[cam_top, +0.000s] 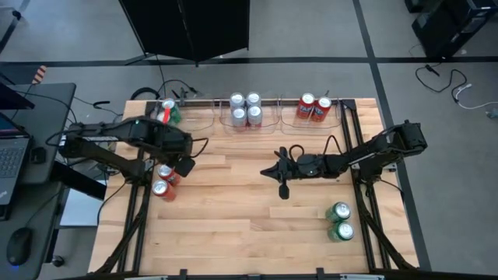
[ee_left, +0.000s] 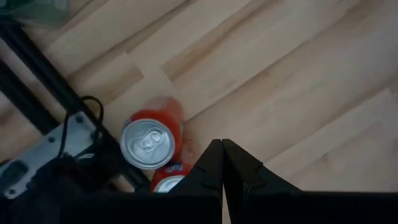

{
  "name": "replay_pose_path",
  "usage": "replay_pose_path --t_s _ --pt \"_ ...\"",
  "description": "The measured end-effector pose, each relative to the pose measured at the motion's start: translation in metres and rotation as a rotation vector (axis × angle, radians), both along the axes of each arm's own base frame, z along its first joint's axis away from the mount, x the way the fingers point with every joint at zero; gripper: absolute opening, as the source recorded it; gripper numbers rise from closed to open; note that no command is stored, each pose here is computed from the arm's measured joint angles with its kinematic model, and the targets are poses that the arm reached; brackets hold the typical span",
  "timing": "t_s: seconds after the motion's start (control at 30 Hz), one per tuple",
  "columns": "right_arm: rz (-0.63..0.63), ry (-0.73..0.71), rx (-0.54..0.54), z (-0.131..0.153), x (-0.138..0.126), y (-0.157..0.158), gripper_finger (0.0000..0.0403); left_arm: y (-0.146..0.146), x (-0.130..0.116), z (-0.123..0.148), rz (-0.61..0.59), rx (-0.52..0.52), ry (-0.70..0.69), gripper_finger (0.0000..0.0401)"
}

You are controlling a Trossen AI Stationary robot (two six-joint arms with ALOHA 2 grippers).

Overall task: Sort soda cans
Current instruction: Put the red soda can into the top right transparent bin

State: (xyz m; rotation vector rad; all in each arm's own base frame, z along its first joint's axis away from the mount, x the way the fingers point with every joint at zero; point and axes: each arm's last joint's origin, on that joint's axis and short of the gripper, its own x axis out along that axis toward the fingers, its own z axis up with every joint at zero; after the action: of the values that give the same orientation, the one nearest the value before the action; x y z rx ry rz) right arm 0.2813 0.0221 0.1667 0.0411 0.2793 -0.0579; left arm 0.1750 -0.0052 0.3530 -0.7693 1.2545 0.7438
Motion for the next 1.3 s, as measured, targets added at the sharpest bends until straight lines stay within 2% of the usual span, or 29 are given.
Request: replay_pose_path --t_s 0.13,0.3,0.43,0.57,0.7,1.1,1.3 --pt "-0.006 0.003 0.003 0.0 0.0 -0.005 0.0003 -0.004 -0.012 -0.004 0.057 0.002 -0.008 0.0003" --pt "-0.011 0.007 0.003 -0.001 0.0 -0.006 0.0004 -0.004 -0.035 -0.03 0.134 -0.003 0.043 0.0003" --pt "-0.01 0.007 0.003 -0.001 0.0 -0.006 0.0005 -0.004 -0.045 -0.048 0.141 -0.032 0.056 0.0003" --pt "-0.009 0.007 0.004 -0.001 0.0 -0.006 0.0007 -0.006 -0.038 -0.055 0.094 -0.113 -0.014 0.0021" --pt "-0.009 0.007 0.004 -0.001 0.0 -0.006 0.0007 -0.01 -0.026 -0.058 0.021 -0.184 -0.055 0.0069" --pt "0.011 0.013 0.006 -0.001 0.0 -0.006 0.001 -0.014 -0.006 -0.067 0.004 -0.269 -0.042 0.027" --pt "0.011 0.012 0.004 -0.001 0.0 -0.006 0.0014 -0.014 -0.008 -0.067 -0.039 -0.266 -0.023 0.0324"
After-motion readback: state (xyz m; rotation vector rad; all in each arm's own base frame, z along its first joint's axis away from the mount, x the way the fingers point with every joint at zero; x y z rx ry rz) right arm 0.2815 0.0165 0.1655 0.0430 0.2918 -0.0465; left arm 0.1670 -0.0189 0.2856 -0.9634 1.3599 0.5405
